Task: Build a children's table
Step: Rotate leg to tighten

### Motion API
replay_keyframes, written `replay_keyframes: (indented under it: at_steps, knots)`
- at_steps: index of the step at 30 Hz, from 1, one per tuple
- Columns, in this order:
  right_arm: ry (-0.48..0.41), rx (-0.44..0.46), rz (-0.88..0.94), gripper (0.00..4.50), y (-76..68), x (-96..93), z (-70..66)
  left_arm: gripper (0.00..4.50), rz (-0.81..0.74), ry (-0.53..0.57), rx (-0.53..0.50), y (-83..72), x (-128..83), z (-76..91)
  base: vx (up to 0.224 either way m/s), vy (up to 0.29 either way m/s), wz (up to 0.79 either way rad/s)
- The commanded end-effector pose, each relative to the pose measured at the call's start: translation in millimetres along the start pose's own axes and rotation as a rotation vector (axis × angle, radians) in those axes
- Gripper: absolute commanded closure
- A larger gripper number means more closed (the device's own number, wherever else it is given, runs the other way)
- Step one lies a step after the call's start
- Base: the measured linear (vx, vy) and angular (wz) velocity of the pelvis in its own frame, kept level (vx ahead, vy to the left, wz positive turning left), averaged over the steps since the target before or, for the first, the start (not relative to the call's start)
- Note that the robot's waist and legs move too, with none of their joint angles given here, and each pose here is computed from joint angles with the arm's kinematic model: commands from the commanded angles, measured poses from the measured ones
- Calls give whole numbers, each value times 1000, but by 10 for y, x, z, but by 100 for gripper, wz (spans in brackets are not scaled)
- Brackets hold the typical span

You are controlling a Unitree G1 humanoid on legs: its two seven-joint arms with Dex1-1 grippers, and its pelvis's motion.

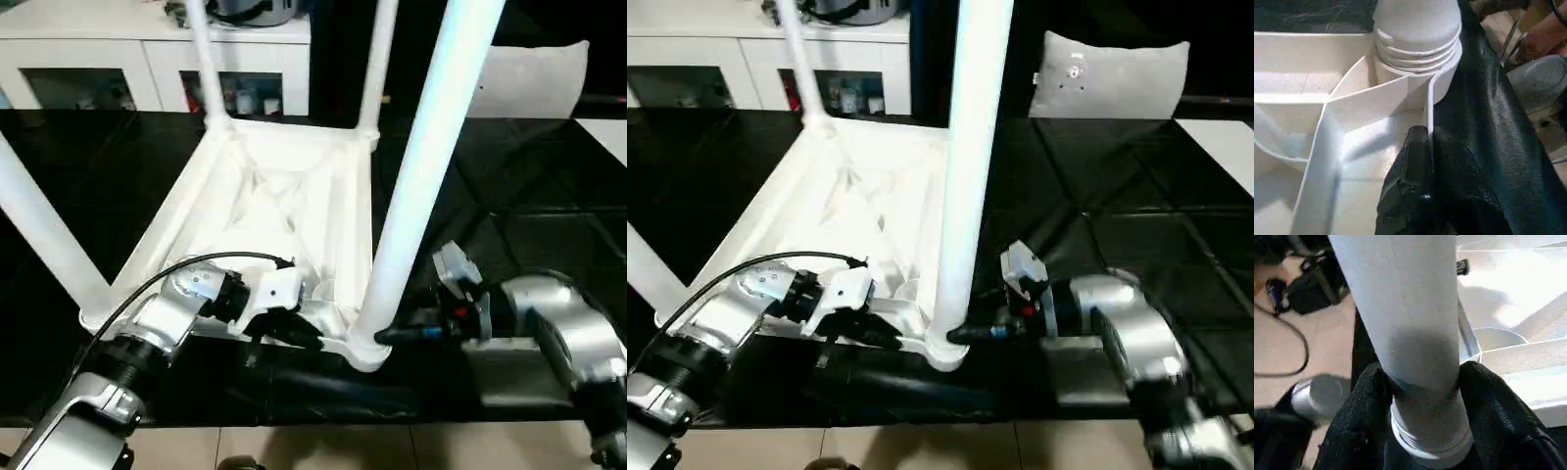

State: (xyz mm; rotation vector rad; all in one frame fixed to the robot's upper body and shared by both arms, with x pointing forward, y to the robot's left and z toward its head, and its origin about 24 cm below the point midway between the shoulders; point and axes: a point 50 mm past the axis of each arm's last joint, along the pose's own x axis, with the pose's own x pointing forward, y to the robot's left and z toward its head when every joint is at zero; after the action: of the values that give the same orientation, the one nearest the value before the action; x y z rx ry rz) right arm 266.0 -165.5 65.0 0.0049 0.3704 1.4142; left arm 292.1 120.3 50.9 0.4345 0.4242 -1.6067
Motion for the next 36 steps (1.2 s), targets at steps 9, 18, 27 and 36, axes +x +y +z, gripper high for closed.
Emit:
replay_keyframes:
  at_steps: [9, 18, 27, 36]
  knots:
    - [-138, 99, -480, 262, -261, 618, 96, 450, 293, -88, -122, 183, 480, 379, -18, 0, -2]
    - [-260, 177, -805, 193, -476, 711, 227, 450, 554, -137, -153, 341, 694, 628, 0, 0, 0]
    - [-287, 47, -774, 111, -458, 293, 207, 450, 516, -57, -106, 307, 458, 378, 6, -3, 0]
    - [-135, -122, -482, 49, -301, -112, 168, 450, 300, 9, -11, 193, 229, 185, 0, 0, 0]
